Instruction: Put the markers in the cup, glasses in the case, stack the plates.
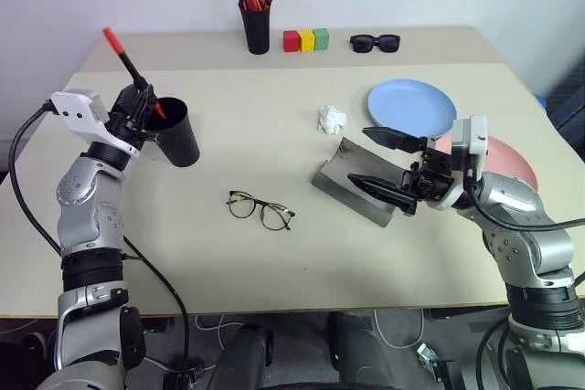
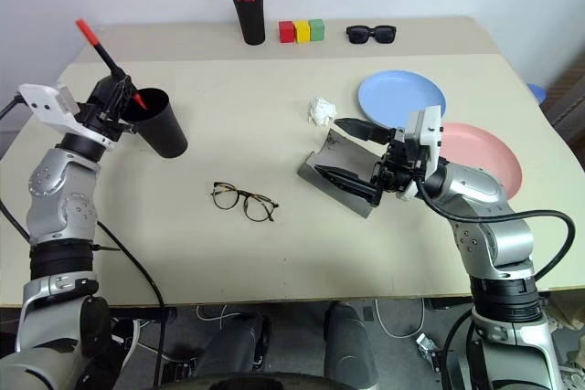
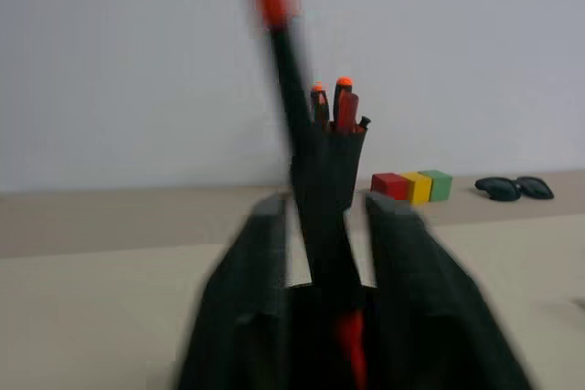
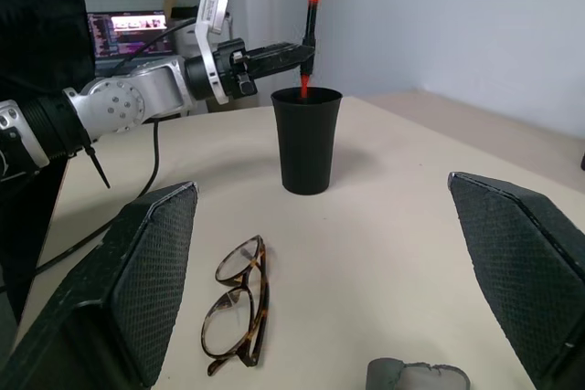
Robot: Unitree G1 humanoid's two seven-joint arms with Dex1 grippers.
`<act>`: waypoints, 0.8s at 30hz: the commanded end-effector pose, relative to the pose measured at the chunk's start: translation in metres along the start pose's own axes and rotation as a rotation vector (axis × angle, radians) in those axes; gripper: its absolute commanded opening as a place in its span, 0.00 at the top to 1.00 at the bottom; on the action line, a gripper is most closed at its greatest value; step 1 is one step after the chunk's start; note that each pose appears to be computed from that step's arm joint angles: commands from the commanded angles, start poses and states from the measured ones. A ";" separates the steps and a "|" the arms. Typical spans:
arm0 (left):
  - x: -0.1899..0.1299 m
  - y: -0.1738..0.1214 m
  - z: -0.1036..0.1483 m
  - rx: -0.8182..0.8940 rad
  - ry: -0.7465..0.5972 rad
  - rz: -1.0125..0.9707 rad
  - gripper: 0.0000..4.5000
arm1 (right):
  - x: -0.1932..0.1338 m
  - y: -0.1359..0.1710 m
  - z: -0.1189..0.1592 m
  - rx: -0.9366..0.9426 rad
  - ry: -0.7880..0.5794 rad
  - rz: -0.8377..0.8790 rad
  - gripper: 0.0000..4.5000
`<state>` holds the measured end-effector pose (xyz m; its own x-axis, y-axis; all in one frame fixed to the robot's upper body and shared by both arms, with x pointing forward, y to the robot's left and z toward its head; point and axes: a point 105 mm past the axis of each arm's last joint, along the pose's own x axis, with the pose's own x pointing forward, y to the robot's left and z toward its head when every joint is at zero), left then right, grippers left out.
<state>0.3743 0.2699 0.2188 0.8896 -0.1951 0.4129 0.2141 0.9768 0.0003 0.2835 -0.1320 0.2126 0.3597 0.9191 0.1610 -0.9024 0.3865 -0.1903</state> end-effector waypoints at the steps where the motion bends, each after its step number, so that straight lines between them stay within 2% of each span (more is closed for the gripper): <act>1: -0.001 -0.001 0.018 0.036 -0.065 -0.012 0.25 | 0.000 -0.001 0.014 -0.059 -0.020 0.005 0.00; 3: -0.001 -0.002 0.016 0.038 -0.060 -0.010 0.02 | 0.000 -0.001 0.014 -0.059 -0.020 0.005 0.00; 11: 0.003 -0.018 0.023 -0.005 -0.046 -0.086 0.01 | 0.000 -0.003 0.015 -0.061 -0.021 0.003 0.00; 14: -0.002 -0.056 0.029 -0.163 0.010 -0.342 0.01 | -0.005 -0.004 0.012 -0.060 -0.006 0.002 0.00; 17: -0.014 -0.088 0.032 -0.180 0.130 -0.582 0.01 | -0.011 -0.003 0.009 -0.059 0.024 0.010 0.00; 21: -0.018 -0.100 0.028 -0.139 0.257 -0.761 0.01 | -0.017 -0.003 0.001 -0.068 0.078 0.015 0.00; 24: -0.005 -0.093 0.029 -0.123 0.253 -0.762 0.01 | -0.017 -0.008 0.001 -0.081 0.068 -0.024 0.00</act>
<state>0.3358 0.1783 0.2337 0.5430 -0.8331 0.1051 0.8333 0.5500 0.0549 0.2837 -0.1471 0.2019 0.3831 0.9207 0.0742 -0.8948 0.3899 -0.2174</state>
